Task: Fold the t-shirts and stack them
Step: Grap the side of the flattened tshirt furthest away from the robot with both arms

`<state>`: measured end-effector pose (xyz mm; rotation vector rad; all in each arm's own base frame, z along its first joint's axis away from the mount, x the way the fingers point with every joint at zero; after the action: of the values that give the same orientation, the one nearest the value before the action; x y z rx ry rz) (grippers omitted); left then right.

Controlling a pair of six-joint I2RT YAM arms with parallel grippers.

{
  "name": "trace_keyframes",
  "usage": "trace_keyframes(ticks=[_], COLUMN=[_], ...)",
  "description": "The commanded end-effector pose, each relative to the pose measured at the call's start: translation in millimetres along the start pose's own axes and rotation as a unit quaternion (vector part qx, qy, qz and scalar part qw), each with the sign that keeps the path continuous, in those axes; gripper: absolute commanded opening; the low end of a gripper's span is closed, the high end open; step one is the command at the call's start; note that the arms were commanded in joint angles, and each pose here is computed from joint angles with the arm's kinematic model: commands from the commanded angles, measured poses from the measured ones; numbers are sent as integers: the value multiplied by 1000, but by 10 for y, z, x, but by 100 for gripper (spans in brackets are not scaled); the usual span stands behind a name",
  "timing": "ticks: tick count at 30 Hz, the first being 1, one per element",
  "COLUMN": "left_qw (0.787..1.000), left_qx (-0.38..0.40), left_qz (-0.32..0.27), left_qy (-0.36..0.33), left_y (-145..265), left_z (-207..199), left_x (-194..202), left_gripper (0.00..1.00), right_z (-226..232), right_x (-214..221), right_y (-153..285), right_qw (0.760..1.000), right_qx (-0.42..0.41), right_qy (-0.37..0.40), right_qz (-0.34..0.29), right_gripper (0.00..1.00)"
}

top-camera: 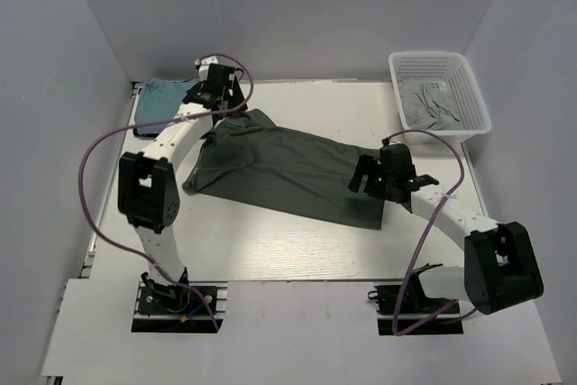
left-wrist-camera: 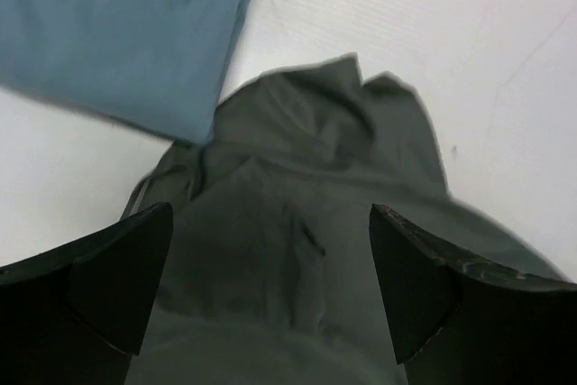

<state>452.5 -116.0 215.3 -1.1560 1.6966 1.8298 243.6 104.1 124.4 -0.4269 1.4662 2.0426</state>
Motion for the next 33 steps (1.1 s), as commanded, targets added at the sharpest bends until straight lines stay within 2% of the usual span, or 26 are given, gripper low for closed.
trace_keyframes(ticks=[1,2,4,5,11,13,15,20,21,25,29,32,33], left_qw=[1000,999,998,997,990,983,978,961,951,935,946,974,980], left_qx=[4,1,12,9,-10,-15,-43,-108,-123,-91,-37,56,62], left_qz=[25,52,57,75,140,182,203,251,282,338,314,206,170], left_qy=[-1,-6,-1,-7,4,9,12,40,35,47,68,78,86], left_y=[173,132,193,160,-9,-19,9,320,434,830,1192,1462,1508], left_z=[153,241,317,387,491,513,610,923,1031,1197,1213,1064,1052], left_x=[264,537,699,898,1419,1594,1819,2153,2305,2599,2432,1878,1734], left_gripper=[99,99,99,99,99,99,99,99,99,99,99,99,99], right_z=[133,136,168,161,118,92,40,-127,-162,-242,-244,-139,-114], right_x=[134,174,223,256,410,475,536,696,745,914,948,787,733], right_y=[2,-26,-54,-75,-188,-186,-163,-73,-47,47,186,295,313], right_qw=[998,998,998,998,997,996,995,993,992,989,990,994,995], right_qx=[-49,-49,-52,-48,-22,-19,-9,34,39,43,35,10,6], right_qy=[21,21,23,24,-1,-8,-13,-21,-21,-20,-6,23,26], right_qz=[21,29,37,45,76,90,99,108,114,143,139,106,95], right_gripper=[89,89,89,89,89,89,89,89,89,89,89,89,90])
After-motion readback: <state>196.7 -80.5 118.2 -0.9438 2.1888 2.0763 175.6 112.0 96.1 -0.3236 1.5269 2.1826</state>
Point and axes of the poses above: each gripper's point midway between its finger pads, its own y axis back along the fingers, its own z axis along the line the jaws close on, x = y × z, the point moved 8 cm from there along y, back along the fingers, and after that the axes turned 2 degrees about -y, right-handed, at the moved point
